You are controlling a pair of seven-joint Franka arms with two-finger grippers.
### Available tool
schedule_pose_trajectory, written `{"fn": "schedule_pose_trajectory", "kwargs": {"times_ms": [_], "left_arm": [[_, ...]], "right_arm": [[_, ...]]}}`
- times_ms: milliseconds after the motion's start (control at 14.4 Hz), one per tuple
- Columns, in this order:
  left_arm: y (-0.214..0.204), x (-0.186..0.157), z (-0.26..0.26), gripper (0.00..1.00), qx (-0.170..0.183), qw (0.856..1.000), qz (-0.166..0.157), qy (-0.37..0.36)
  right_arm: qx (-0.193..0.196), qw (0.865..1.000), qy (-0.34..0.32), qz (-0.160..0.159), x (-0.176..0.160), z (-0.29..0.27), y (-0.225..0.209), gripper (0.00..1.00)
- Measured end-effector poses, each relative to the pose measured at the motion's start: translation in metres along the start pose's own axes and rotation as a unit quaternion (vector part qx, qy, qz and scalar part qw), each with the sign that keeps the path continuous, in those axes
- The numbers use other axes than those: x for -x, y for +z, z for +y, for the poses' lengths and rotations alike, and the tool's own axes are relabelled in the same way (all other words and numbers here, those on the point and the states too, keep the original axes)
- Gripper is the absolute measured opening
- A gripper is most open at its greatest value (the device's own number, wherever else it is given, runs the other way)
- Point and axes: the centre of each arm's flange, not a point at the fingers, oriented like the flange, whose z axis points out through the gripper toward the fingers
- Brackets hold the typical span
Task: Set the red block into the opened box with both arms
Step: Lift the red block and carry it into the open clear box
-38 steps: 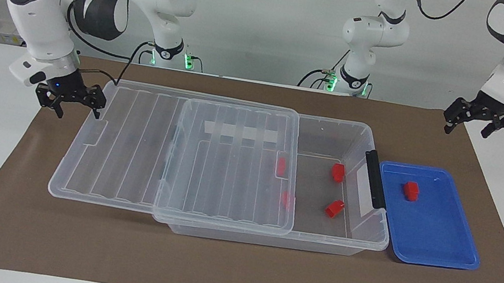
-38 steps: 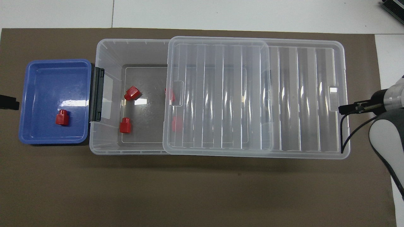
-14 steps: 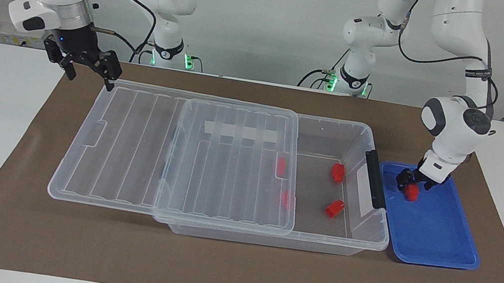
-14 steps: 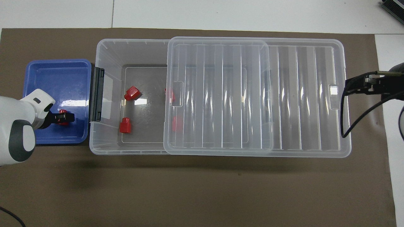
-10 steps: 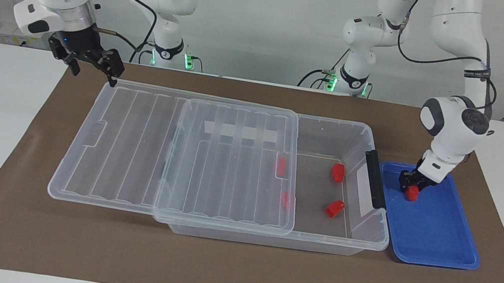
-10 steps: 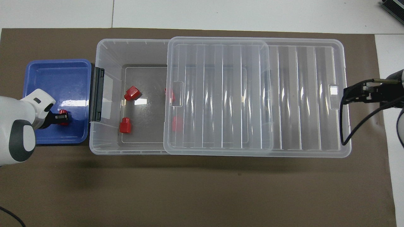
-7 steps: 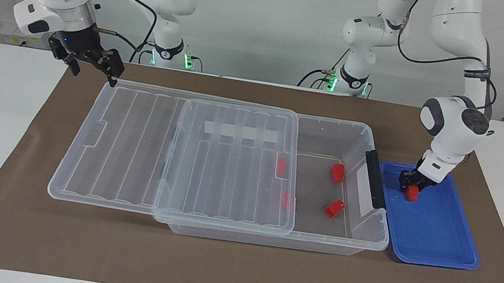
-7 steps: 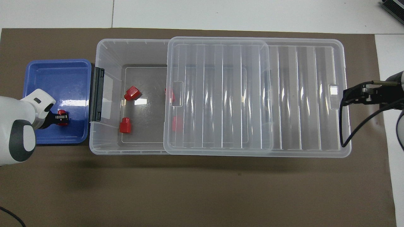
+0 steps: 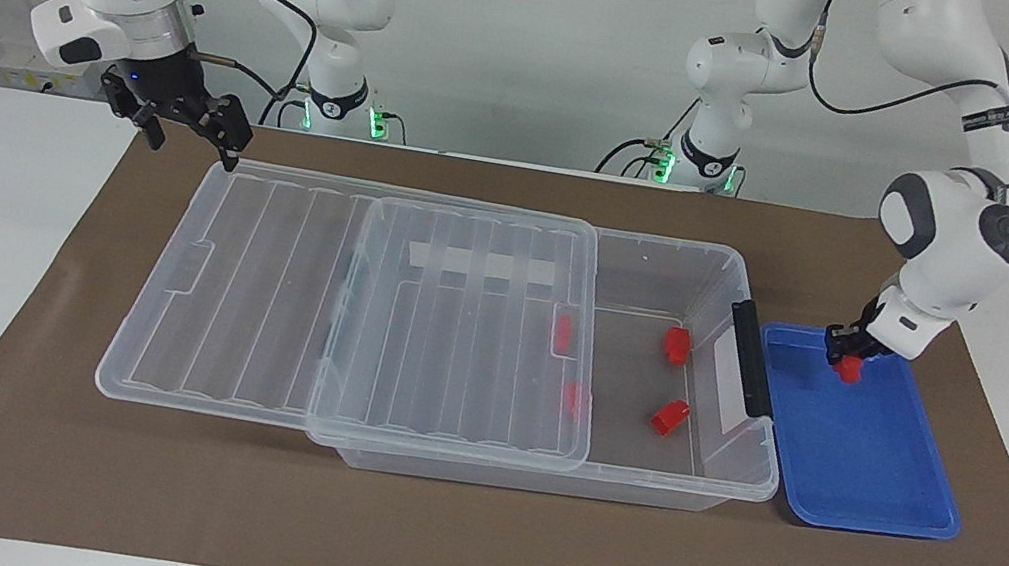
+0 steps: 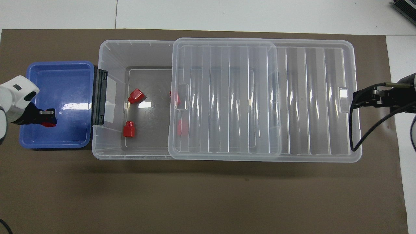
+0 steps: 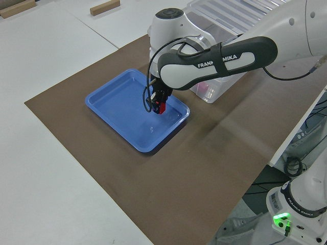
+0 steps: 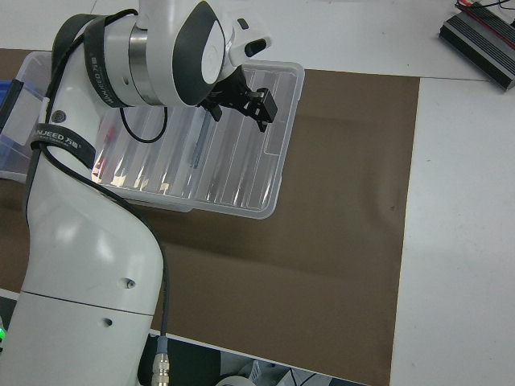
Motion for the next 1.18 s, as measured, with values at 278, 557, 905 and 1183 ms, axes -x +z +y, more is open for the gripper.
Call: {"fn": "schedule_pose_trajectory", "kwargs": {"times_ms": [278, 557, 905, 1183], "left_arm": [[-0.091, -0.002, 0.019, 0.34, 0.036, 0.998, -0.012, -0.057], [-0.129, 0.003, 0.132, 0.34, 0.047, 0.986, -0.005, -0.163], [-0.108, 0.019, 0.261, 0.34, 0.06, 0.983, 0.027, -0.169], [-0.022, 0.028, 0.314, 0.34, 0.066, 0.986, 0.046, -0.143]], "right_arm": [[-0.001, 1.0, 0.0, 0.0, 0.0, 0.0, 0.0, 1.0], [-0.001, 1.0, 0.0, 0.0, 0.0, 0.0, 0.0, 1.0], [-0.001, 1.0, 0.0, -0.001, 0.0, 0.0, 0.001, 1.0], [-0.001, 1.0, 0.006, -0.001, -0.001, 0.007, 0.001, 1.0]]}}
